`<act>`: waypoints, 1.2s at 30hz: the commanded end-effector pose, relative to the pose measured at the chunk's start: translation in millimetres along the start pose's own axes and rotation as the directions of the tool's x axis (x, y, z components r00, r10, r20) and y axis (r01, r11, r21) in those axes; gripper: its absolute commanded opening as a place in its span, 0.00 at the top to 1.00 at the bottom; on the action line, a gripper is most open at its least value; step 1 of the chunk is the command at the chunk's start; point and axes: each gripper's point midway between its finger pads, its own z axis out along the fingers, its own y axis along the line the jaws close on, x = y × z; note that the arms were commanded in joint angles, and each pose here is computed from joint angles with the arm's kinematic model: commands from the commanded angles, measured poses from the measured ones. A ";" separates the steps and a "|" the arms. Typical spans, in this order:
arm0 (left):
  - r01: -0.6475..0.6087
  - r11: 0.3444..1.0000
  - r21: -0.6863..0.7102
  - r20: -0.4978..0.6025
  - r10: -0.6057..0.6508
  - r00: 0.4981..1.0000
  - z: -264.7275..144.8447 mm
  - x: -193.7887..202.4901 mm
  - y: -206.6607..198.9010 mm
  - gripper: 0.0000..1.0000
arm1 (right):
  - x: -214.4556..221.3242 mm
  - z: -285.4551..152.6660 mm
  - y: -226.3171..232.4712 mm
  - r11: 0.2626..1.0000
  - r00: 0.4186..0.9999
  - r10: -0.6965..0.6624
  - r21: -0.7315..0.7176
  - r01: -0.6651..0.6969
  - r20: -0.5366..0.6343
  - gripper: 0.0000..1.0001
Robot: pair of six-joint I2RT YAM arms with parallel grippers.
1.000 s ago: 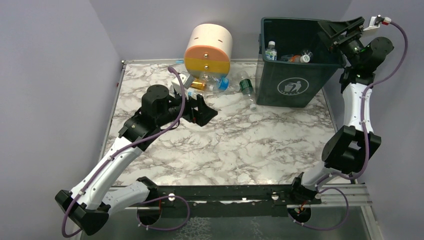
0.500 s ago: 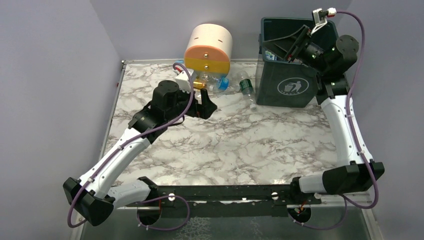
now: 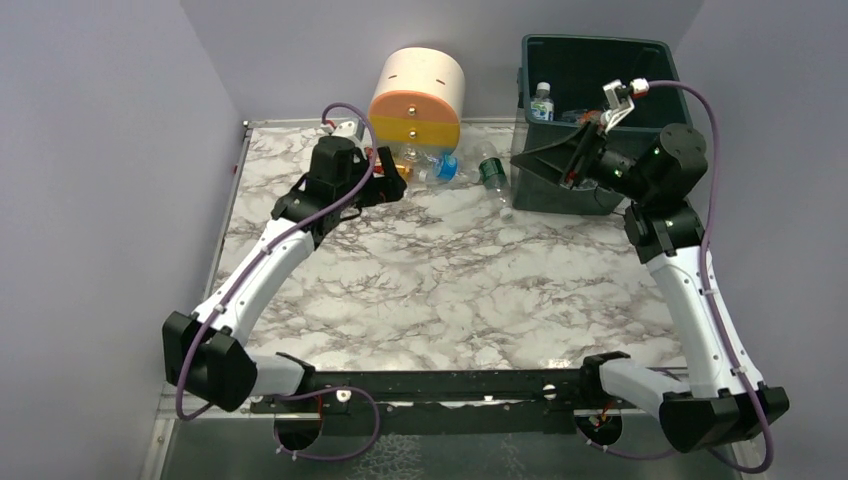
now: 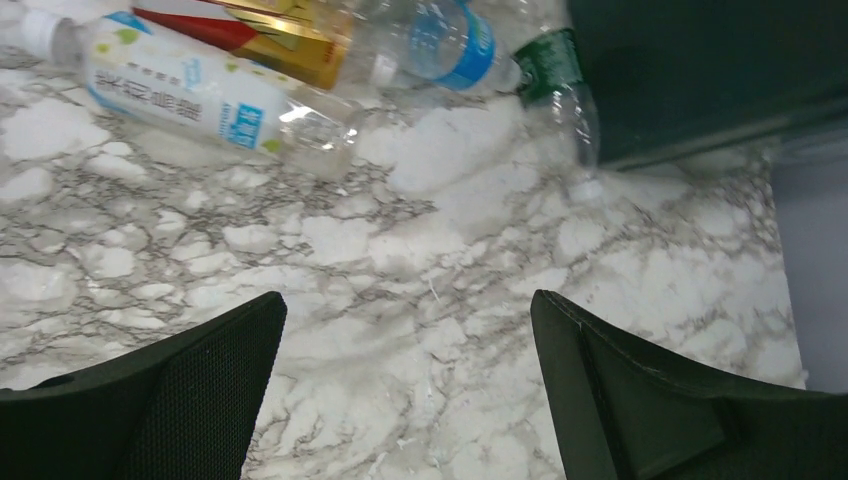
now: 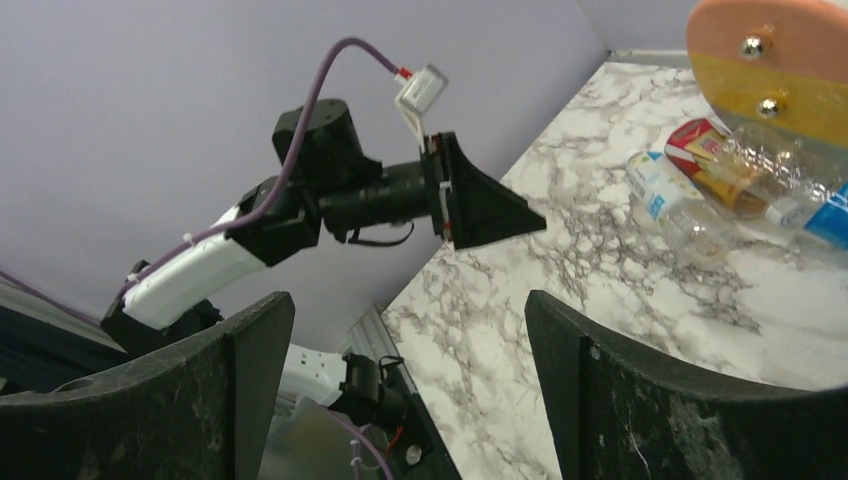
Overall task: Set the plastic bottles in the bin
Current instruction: Pick up the plastic bottle at the center of the board.
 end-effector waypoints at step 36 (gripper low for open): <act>0.549 0.583 -0.599 0.119 -0.613 0.781 154.2 27.9 177.5 0.01 | 84.7 -38.1 -13.5 0.993 0.985 0.102 0.074 -0.092 -0.139 0.11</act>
